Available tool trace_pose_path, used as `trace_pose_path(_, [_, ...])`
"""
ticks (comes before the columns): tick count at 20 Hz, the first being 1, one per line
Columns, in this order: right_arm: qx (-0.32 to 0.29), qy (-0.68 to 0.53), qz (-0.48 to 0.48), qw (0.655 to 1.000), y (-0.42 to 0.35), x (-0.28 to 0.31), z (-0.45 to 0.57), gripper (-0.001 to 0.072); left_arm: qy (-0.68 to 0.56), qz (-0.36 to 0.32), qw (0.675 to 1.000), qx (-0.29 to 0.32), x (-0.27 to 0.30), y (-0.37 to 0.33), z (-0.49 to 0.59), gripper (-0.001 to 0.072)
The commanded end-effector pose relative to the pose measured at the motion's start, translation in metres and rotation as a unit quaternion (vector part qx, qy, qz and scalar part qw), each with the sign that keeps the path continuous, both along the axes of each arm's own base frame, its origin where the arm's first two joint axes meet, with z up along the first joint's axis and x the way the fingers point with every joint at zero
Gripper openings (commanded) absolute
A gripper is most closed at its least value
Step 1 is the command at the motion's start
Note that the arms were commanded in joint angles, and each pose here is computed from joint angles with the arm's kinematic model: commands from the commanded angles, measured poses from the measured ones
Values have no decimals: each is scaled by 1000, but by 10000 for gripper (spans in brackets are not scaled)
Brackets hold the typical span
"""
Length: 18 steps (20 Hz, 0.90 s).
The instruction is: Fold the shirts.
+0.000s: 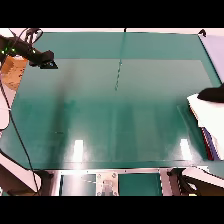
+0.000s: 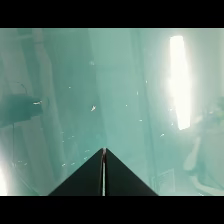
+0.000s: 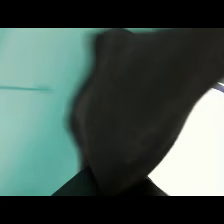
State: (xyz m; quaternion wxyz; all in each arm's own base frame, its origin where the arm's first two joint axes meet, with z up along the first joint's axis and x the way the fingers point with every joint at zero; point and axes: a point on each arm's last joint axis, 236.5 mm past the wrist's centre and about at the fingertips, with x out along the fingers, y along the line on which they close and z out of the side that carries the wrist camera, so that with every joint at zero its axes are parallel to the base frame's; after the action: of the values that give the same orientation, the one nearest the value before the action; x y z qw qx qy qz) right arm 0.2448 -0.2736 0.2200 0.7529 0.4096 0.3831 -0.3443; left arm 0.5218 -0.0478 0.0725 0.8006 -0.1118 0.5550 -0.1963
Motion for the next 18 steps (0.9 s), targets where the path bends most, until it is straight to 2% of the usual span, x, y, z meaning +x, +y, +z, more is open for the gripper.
trace_pose_path(1, [10,135,-89,987,-8,-73,-30,18,2,-1,1000,0,-1,0,0,21])
trace_pose_path(5, [100,202,-84,971,14,-89,-102,18,12,-1,1000,-3,-4,-1,-8,21])
trace_pose_path(8, [145,267,-88,949,29,-114,-152,19,34,-4,999,-5,-11,-2,-24,21])
trace_pose_path(9, [159,277,-85,944,35,-118,-166,88,34,-2,999,-5,-11,-2,-25,21])
trace_pose_path(10, [174,288,-82,938,43,-122,-178,395,31,-1,1000,-5,-9,-2,-24,21])
trace_pose_path(11, [186,296,-79,933,48,-125,-186,649,26,1,1000,-8,-6,-2,-23,21])
trace_pose_path(14, [194,278,-73,938,49,-114,-180,648,17,5,1000,-11,-2,-3,-21,21])
trace_pose_path(17, [189,142,-30,971,47,-41,-138,643,2,-1,1000,-23,1,-9,-6,21])
trace_pose_path(18, [176,101,-9,979,47,-18,-121,601,-7,-4,999,-35,3,-14,3,20])
